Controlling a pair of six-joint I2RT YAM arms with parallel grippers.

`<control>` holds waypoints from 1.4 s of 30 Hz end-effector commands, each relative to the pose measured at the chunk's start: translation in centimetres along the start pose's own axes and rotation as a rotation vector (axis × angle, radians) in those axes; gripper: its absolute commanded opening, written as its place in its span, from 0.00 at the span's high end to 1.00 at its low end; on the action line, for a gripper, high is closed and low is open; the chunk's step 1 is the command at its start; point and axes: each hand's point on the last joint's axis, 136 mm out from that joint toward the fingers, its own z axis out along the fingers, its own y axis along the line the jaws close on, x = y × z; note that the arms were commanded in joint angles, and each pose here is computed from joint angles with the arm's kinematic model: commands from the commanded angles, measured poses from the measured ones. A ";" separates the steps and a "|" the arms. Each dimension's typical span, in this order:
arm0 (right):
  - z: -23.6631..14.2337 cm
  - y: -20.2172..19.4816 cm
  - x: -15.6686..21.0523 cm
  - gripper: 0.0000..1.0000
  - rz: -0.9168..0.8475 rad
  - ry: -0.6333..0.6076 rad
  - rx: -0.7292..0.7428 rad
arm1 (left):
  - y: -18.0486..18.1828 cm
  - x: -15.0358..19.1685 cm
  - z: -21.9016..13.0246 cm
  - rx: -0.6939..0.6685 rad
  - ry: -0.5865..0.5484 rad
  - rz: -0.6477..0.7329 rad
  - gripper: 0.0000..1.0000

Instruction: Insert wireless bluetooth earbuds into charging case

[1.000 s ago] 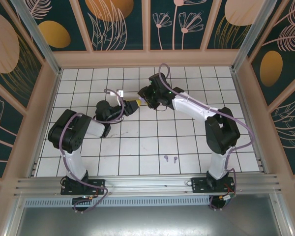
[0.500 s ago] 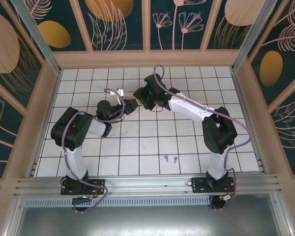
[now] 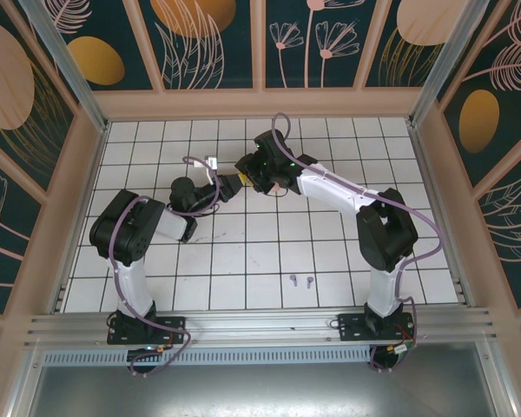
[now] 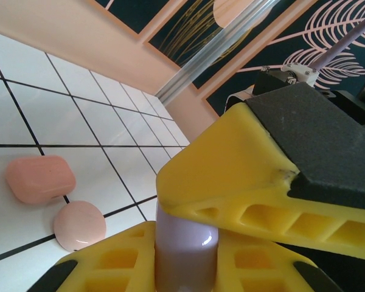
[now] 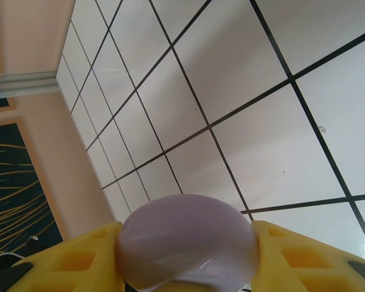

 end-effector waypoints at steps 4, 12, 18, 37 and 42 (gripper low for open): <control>-0.3 2.6 0.0 0.58 -0.019 -0.001 -0.075 | -1.4 -1.4 0.1 0.058 -0.041 0.038 1.00; -5.2 3.8 -4.4 0.32 -0.054 -0.148 -0.173 | -1.8 -1.3 0.2 0.065 -0.015 0.042 1.00; -9.4 1.4 -6.5 0.31 -0.206 -0.228 -0.224 | -2.5 -1.0 0.6 0.080 0.047 0.072 1.00; -13.9 -0.9 -1.3 0.40 -0.972 -0.168 -0.572 | -6.1 -1.2 2.5 0.216 0.275 0.158 1.00; -13.2 -0.2 -1.4 0.42 -0.977 -0.150 -0.588 | -6.8 -1.3 2.5 0.232 0.294 0.168 1.00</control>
